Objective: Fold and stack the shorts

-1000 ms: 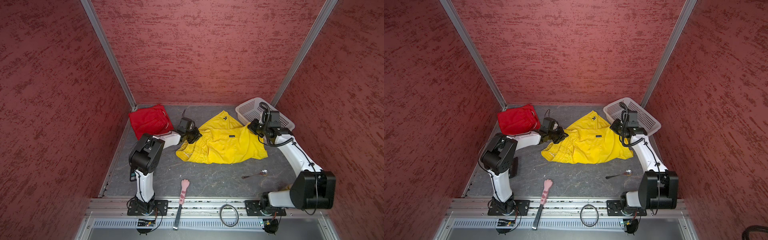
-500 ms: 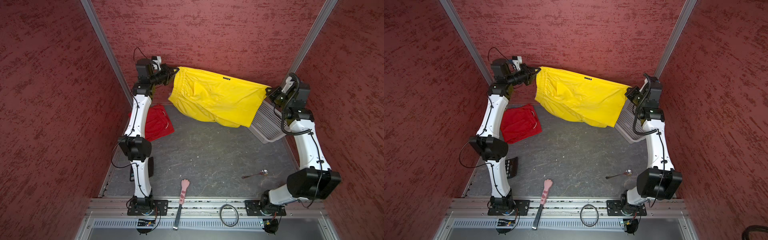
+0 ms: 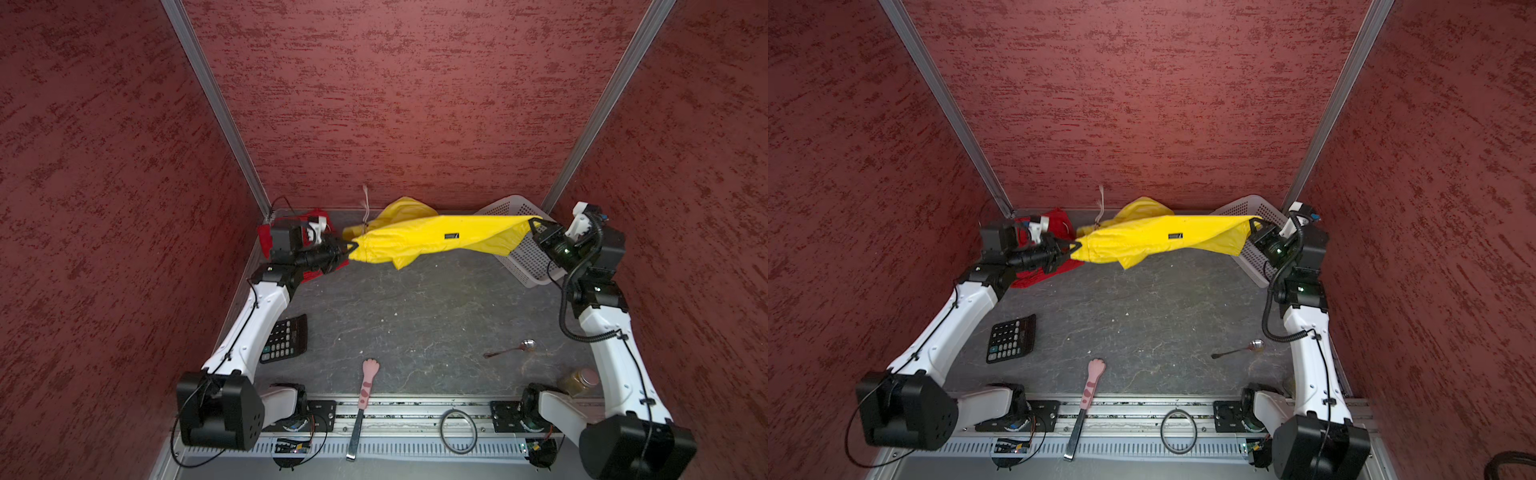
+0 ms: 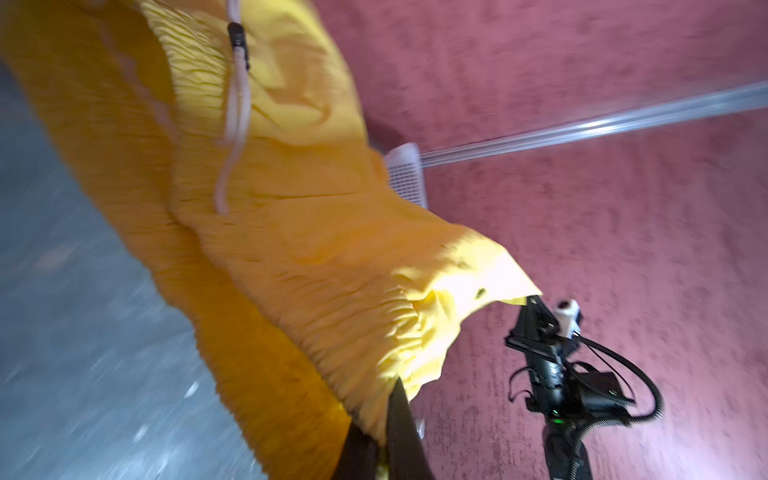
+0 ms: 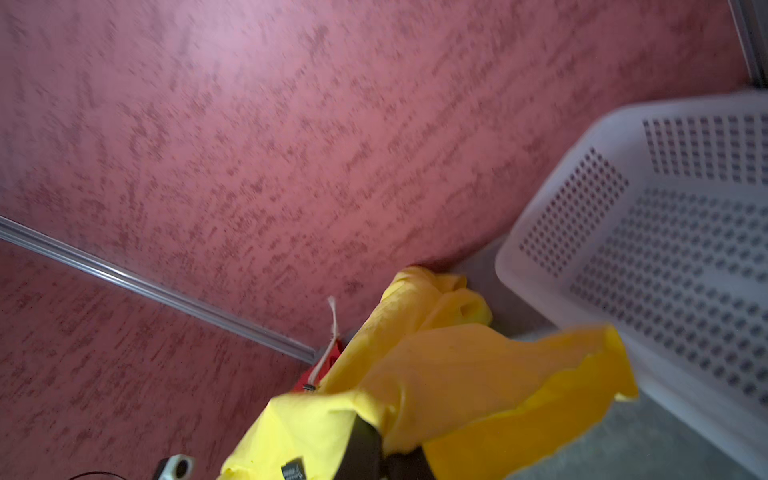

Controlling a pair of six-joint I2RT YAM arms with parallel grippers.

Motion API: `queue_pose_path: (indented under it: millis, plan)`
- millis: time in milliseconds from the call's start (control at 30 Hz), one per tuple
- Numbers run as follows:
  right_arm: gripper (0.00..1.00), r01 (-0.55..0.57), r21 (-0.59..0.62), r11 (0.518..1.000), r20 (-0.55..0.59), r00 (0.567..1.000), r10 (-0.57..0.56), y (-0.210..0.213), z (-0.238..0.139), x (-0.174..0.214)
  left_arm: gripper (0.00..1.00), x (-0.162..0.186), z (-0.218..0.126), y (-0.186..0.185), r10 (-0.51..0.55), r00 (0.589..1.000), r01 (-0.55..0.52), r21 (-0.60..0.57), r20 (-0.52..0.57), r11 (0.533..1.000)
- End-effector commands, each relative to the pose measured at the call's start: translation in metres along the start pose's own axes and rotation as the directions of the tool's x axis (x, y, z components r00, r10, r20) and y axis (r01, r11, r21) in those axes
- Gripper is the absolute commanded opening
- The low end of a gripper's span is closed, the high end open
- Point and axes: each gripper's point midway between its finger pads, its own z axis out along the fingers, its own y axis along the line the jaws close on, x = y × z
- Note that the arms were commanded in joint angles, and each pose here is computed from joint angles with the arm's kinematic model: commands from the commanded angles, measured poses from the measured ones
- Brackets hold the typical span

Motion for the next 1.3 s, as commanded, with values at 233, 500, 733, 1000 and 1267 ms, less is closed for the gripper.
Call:
queue_pose_path:
  millis: [233,500,733,1000,1267]
  plan:
    - [0.00,-0.148,0.250,0.957,-0.158,0.969,0.191,-0.099,-0.058,0.127,0.00,0.088,-0.038,0.109,-0.121,0.991,0.128,-0.159,0.055,0.979]
    - [0.00,-0.155,0.307,0.939,-0.144,0.968,0.207,-0.112,-0.062,0.132,0.00,0.108,-0.030,0.127,-0.153,0.988,0.149,-0.222,0.000,0.964]
    - [0.00,-0.143,0.237,0.961,-0.107,0.979,0.172,-0.086,0.009,0.059,0.00,0.035,-0.002,0.067,-0.036,0.999,0.042,-0.192,0.033,0.980]
    - [0.00,-0.065,-0.011,0.998,-0.066,0.996,0.064,0.017,0.145,-0.078,0.00,-0.127,0.036,-0.139,0.273,0.956,-0.271,-0.039,0.105,0.962]
    - [0.00,0.173,-0.423,0.890,0.130,0.983,-0.129,0.203,0.122,-0.198,0.00,-0.194,-0.025,-0.321,0.322,0.888,-0.431,0.350,0.328,0.832]
